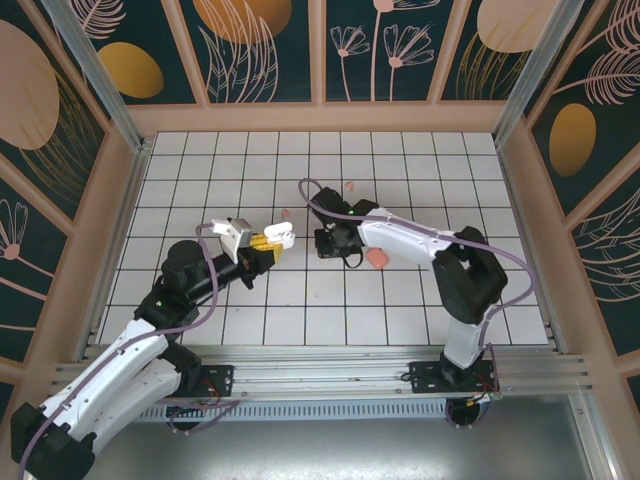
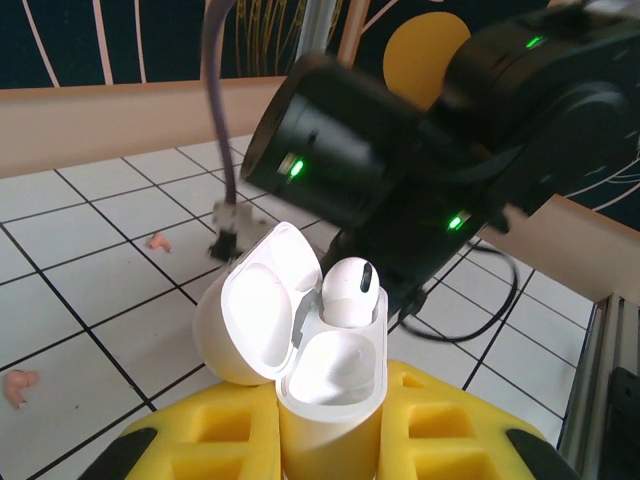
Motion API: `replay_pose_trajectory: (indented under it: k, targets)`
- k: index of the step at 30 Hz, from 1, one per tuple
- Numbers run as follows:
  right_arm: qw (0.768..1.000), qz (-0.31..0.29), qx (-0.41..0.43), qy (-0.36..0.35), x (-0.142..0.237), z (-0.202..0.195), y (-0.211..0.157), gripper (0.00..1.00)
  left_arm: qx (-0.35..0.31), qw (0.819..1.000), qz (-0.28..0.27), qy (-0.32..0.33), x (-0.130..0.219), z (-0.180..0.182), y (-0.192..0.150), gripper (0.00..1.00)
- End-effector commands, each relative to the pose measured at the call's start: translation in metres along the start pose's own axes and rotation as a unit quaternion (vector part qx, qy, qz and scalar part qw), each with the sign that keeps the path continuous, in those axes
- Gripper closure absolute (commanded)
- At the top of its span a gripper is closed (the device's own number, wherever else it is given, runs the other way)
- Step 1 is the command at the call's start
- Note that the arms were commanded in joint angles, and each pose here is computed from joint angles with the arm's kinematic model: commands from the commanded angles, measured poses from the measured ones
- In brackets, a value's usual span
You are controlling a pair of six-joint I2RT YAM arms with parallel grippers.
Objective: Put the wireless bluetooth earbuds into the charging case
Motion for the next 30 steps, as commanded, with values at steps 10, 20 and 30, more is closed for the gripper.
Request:
replay_pose_trajectory:
  k: [10,20,30]
  targets:
    - [0.980,-0.194,-0.039,0.016,0.135,-0.014,0.035,0.77,-0.023,0.999,-0.030,-0.018,-0.022,0.002,0.021,1.00]
    - [0.918,-0.372,-0.001,0.137,0.229,0.013,0.048,0.77,-0.020,0.998,-0.040,-0.034,-0.046,0.005,0.038,1.00]
    - [0.870,-0.436,0.074,0.220,0.247,0.061,0.044,0.77,-0.018,0.998,-0.049,-0.040,-0.052,0.005,0.043,1.00]
Point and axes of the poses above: each hand's point on the last joint's axis, 136 mm out from that joint toward the fingers, its own x axis back along the fingers, its own z axis along the line the jaws close on, y = z × x, the point moved 4 cm from there along x, back along the fingers, and after that the axes turned 2 degrees about x, right-handed, at the moved point
